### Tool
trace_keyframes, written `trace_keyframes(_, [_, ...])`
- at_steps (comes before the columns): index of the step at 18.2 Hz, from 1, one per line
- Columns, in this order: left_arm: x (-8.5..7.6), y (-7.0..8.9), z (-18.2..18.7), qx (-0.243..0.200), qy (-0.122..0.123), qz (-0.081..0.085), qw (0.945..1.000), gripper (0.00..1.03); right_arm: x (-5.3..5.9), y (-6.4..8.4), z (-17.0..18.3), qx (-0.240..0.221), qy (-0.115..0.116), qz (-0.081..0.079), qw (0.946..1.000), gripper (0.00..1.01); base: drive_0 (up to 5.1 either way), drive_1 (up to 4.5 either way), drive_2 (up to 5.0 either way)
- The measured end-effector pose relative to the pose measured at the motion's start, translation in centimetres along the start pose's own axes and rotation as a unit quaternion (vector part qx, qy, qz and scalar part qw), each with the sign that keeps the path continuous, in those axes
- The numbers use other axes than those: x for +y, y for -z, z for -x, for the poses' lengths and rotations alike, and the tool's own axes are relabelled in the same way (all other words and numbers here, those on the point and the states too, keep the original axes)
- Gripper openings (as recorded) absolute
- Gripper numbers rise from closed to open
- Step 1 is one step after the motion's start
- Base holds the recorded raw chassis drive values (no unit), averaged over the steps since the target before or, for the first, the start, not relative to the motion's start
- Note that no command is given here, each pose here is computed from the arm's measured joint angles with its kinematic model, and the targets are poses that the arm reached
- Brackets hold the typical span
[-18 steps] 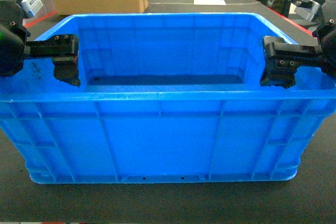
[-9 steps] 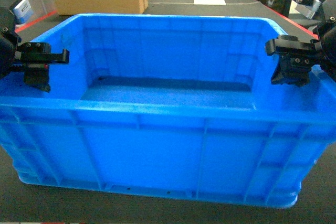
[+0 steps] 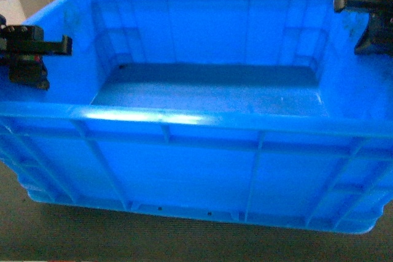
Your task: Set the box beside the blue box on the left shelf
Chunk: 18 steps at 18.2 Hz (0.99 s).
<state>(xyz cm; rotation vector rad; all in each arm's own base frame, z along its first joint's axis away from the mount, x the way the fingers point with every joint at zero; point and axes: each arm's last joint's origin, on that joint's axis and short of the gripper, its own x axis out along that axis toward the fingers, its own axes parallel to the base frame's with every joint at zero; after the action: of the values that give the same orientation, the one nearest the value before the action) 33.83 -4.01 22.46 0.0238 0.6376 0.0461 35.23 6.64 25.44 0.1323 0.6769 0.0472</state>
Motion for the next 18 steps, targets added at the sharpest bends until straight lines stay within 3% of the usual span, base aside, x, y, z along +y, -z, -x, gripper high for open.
trace_keyframes(4, [0.1, -0.8, 2.4, -0.068, -0.008, 0.016, 0.9975, 0.32, 0.5, -1.3, 1.1, -0.061, -0.011, 0.015, 0.998, 0.2, 0.0, 0.0, 0.0])
trace_keyframes(5, [0.0, -0.9, 3.2, -0.092, -0.01, 0.026, 0.9954, 0.32, 0.5, -1.8, 1.5, -0.087, -0.011, 0.024, 0.9959, 0.2, 0.0, 0.0, 0.0])
trace_keyframes(6, [0.1, -0.9, 4.8, -0.14, -0.007, 0.051, 0.9889, 0.32, 0.8, -3.0, 3.2, -0.15, -0.011, 0.044, 0.9877, 0.19, 0.0, 0.0, 0.0])
trace_keyframes(8, [0.1, -0.8, 5.2, -0.152, -0.006, 0.06, 0.9866, 0.32, 0.9, -3.3, 3.7, -0.161, -0.012, 0.049, 0.9856, 0.19, 0.0, 0.0, 0.0])
trace_keyframes(13, [0.1, -0.3, 5.0, -0.159, -0.001, 0.062, 0.9853, 0.32, 0.8, -3.1, 3.5, -0.156, -0.01, 0.051, 0.9863, 0.19, 0.0, 0.0, 0.0])
trace_keyframes(16, [0.0, -0.5, 5.1, -0.18, 0.002, 0.065, 0.9814, 0.32, 0.8, -3.3, 3.5, -0.186, -0.008, 0.058, 0.9808, 0.19, 0.0, 0.0, 0.0])
trace_keyframes(18, [0.0, -0.5, 5.2, -0.184, 0.002, 0.067, 0.9807, 0.32, 0.8, -3.4, 3.6, -0.189, -0.008, 0.059, 0.9802, 0.19, 0.0, 0.0, 0.0])
